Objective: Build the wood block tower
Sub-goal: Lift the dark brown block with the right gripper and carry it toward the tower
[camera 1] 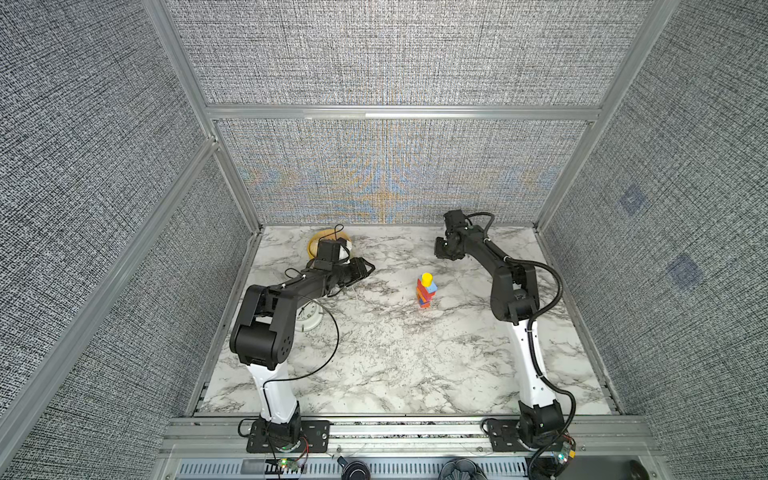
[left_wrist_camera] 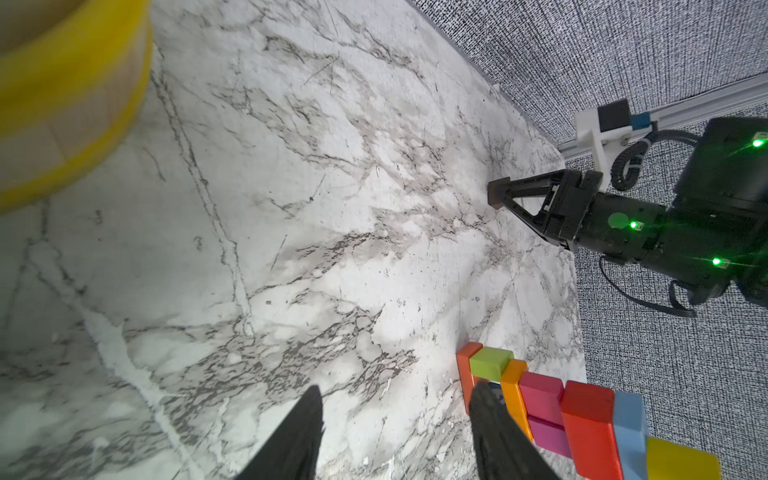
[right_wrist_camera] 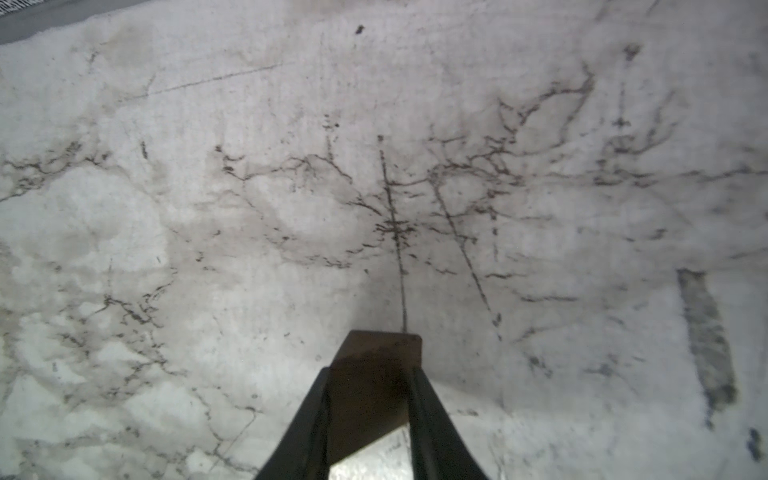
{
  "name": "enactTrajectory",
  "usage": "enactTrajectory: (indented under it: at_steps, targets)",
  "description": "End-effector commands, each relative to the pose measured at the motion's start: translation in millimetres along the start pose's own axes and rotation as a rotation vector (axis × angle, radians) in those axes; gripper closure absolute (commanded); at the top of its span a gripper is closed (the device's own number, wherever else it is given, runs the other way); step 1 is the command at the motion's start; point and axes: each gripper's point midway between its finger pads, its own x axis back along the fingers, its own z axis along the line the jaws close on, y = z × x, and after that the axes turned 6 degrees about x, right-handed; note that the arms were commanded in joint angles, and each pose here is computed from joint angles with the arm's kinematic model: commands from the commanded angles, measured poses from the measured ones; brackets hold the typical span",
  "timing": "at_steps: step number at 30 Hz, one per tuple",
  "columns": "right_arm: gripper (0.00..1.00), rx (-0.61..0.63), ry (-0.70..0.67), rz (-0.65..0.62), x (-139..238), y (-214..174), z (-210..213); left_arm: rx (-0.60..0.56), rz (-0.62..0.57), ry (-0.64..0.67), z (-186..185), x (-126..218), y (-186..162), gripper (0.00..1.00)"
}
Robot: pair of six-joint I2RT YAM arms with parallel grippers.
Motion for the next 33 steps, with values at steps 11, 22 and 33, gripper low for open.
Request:
enactTrajectory:
  at_steps: [11, 22, 33]
  targets:
    - [0.72, 0.011, 0.017, 0.079, 31.3, -36.2, -19.8, -0.009, -0.008, 0.023, -4.0, 18.7, -10.3, 0.43]
    - [0.84, -0.011, 0.054, 0.107, 70.2, -79.4, -31.4, -0.036, -0.014, 0.054, -9.5, 50.7, -39.6, 0.43]
    - [0.89, -0.066, 0.205, 0.086, 105.9, -103.3, -19.1, -0.063, -0.022, 0.076, -16.5, 78.0, -66.5, 0.43]
